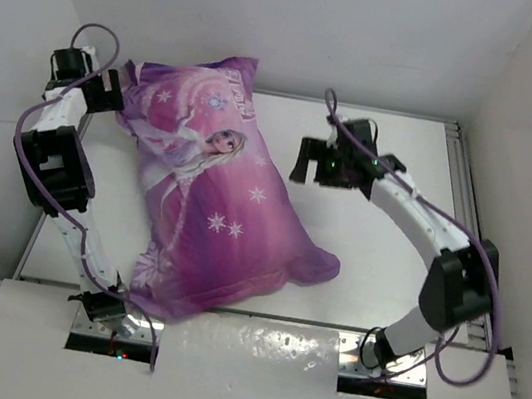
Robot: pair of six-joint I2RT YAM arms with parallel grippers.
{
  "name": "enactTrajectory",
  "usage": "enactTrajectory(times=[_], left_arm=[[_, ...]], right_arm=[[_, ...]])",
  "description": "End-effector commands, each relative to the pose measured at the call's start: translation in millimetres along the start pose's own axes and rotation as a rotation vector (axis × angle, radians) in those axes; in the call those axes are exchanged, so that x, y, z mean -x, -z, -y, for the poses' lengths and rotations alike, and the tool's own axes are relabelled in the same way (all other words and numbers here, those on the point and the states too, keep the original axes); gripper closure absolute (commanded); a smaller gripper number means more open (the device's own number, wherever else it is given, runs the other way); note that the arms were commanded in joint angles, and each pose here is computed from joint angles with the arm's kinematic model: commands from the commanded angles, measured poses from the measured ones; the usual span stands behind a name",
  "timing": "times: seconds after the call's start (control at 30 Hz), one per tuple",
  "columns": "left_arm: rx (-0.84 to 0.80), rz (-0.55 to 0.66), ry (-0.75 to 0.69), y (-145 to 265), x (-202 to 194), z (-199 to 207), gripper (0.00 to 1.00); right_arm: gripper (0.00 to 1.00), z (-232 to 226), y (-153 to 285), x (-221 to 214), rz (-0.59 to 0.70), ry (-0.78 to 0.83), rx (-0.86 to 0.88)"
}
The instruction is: Put the pillow into the pillowcase
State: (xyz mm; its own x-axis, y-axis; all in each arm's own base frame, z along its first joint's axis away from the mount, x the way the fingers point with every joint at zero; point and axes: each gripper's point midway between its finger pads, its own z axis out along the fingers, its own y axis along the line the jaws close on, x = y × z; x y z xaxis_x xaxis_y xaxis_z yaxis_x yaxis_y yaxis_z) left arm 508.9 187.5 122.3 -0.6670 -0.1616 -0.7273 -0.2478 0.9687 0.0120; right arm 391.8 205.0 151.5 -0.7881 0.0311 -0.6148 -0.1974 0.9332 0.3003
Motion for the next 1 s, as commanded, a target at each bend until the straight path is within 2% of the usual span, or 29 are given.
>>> enactTrajectory(times=[0.0,0.03,0.07,0.13,0.17,0.27,0.33,0.37,0.43,0.47,0.5,0.53,0.6,0.63,0.67,0.7,0.73,0.8,0.83,0.87,0.93,0.97], left_arm=[[-0.056,0.122,0.047,33,39,-8,0.0],[-0.061,0.158,0.044,38,47,-15,0.0],[-0.06,0.179,0.037,43,52,-18,0.0],[-0.071,0.233,-0.026,56,71,-18,0.0],[-0.065,0.236,-0.042,60,76,-18,0.0],[-0.142,0.198,-0.098,74,80,8,0.0],[-0.271,0.151,-0.149,79,60,43,0.0],[-0.318,0.076,-0.148,69,25,56,0.0],[-0.387,0.033,-0.184,66,-4,85,0.0],[-0.408,-0.036,-0.19,57,-37,95,0.0],[-0.418,-0.061,-0.207,52,-49,104,0.0],[-0.431,-0.078,-0.247,49,-58,118,0.0],[-0.452,-0.118,-0.276,40,-77,134,0.02],[-0.484,-0.122,-0.3,40,-80,151,0.03],[-0.503,-0.134,-0.308,36,-86,161,0.03],[-0.519,-0.124,-0.325,35,-82,172,0.04],[-0.551,-0.117,-0.36,37,-81,193,0.04],[-0.604,-0.1,-0.432,39,-80,227,0.04],[-0.631,-0.092,-0.474,44,-81,248,0.04],[-0.629,-0.089,-0.481,41,-79,249,0.04],[-0.605,-0.056,-0.497,39,-66,247,0.04],[-0.589,-0.047,-0.494,39,-61,246,0.04]], right_arm=[[0.01,-21,9,-38,0.007,-0.018,0.132],[0.01,-30,11,-33,0.065,-0.068,0.177],[0.01,-25,14,-52,0.072,-0.097,0.188],[0.01,-33,15,-54,0.131,-0.136,0.236],[0.01,-38,14,-47,0.187,-0.132,0.268],[0.01,-48,1,-33,0.196,-0.124,0.28],[0.01,-61,-18,-34,0.174,-0.127,0.326],[0.01,-70,-22,-33,0.168,-0.127,0.354],[0.04,-94,-31,-44,0.138,-0.109,0.423],[0.07,-98,-33,-52,0.124,-0.106,0.434],[0.11,-103,-34,-60,0.106,-0.118,0.45],[0.3,-112,-31,-64,0.112,-0.116,0.492],[0.57,-104,-30,-92,0.081,-0.174,0.487],[0.72,-107,-15,-82,0.151,-0.181,0.515],[0.99,-85,-18,-103,0.151,-0.218,0.443],[0.99,-87,-7,-83,0.222,-0.25,0.445],[1.0,-67,-7,-105,0.218,-0.276,0.392],[1.0,-41,14,-114,0.307,-0.31,0.326],[1.0,-25,15,-132,0.303,-0.318,0.279],[1.0,-19,31,-121,0.381,-0.321,0.266],[1.0,1,34,-136,0.372,-0.313,0.204],[1.0,7,43,-130,0.405,-0.313,0.19]])
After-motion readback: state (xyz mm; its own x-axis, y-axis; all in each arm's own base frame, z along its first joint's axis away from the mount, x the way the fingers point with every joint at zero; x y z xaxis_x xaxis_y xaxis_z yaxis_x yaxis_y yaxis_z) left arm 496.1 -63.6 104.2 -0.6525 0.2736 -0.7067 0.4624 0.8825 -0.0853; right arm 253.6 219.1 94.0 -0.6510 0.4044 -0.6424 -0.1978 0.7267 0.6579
